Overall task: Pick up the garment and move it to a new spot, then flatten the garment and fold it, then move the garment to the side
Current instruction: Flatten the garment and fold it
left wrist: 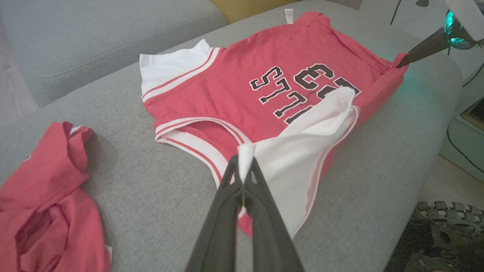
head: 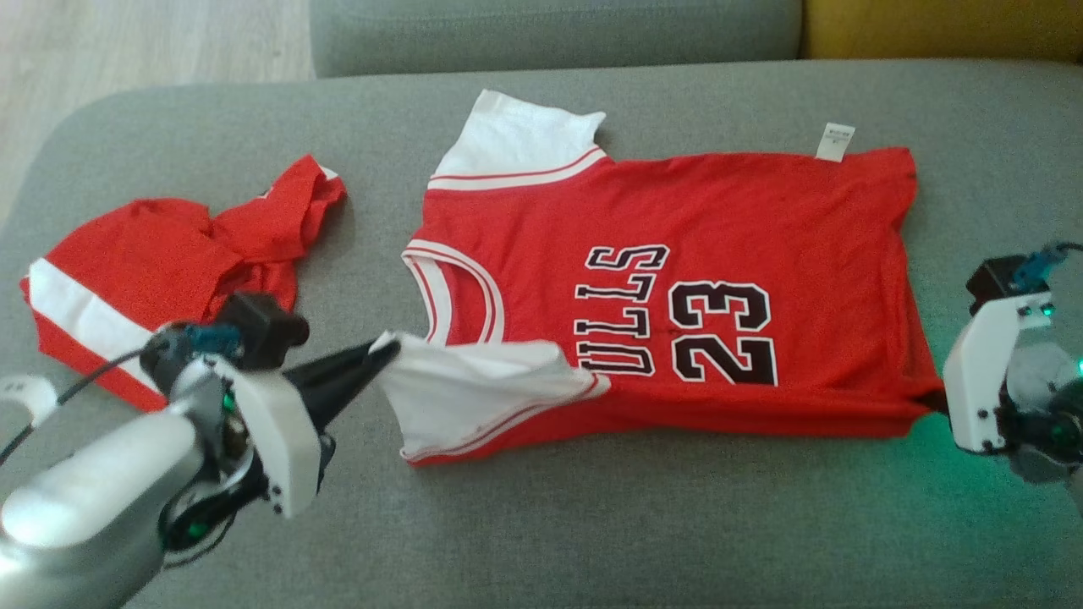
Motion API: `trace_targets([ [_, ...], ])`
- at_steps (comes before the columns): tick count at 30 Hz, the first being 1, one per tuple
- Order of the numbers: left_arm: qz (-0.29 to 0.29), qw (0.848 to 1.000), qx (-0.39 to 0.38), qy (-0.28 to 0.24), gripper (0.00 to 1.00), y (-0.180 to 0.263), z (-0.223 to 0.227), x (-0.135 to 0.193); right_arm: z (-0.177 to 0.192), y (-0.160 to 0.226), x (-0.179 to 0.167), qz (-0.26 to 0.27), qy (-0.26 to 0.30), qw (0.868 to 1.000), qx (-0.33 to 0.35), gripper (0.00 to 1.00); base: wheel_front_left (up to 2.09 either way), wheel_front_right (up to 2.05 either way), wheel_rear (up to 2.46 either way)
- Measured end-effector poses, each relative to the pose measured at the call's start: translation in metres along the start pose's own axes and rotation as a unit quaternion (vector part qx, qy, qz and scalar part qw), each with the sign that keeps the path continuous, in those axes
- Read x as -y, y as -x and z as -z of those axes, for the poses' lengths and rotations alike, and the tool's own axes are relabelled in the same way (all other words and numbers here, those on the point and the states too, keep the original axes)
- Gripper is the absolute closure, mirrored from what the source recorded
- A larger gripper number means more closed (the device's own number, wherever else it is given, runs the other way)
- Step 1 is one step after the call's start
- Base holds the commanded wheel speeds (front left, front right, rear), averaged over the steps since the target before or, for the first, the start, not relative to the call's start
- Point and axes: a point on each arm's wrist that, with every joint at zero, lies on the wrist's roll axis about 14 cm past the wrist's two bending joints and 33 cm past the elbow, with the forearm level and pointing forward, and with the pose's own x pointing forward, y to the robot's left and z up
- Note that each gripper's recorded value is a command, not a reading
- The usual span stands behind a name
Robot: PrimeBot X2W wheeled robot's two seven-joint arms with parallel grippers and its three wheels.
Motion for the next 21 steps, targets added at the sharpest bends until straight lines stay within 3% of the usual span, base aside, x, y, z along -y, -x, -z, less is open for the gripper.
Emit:
trace_targets([
  [17, -0.004, 1.000, -0.006, -0.018, 1.00, -0.050, 0.004, -0.026, -0.050, -0.029, 0.002, 0.008, 0.004, 0.998, 0.065, 1.00, 0.00, 0.00, 0.00],
  [18, -0.006, 1.000, -0.004, -0.018, 1.00, -0.051, 0.004, -0.028, -0.051, -0.030, 0.003, 0.008, 0.003, 0.998, 0.070, 0.85, 0.00, 0.00, 0.00],
  [19, -0.010, 1.000, -0.002, -0.016, 0.70, -0.052, 0.005, -0.030, -0.054, -0.031, 0.005, 0.011, 0.000, 0.997, 0.081, 0.08, 0.00, 0.00, 0.00],
  [20, -0.015, 1.000, 0.001, -0.015, 0.00, -0.053, 0.006, -0.032, -0.056, -0.031, 0.007, 0.014, -0.004, 0.996, 0.088, 0.00, 0.00, 0.00, 0.00],
  [21, -0.020, 1.000, 0.004, -0.014, 0.00, -0.054, 0.006, -0.035, -0.059, -0.031, 0.008, 0.016, -0.006, 0.995, 0.096, 0.00, 0.00, 0.00, 0.00],
])
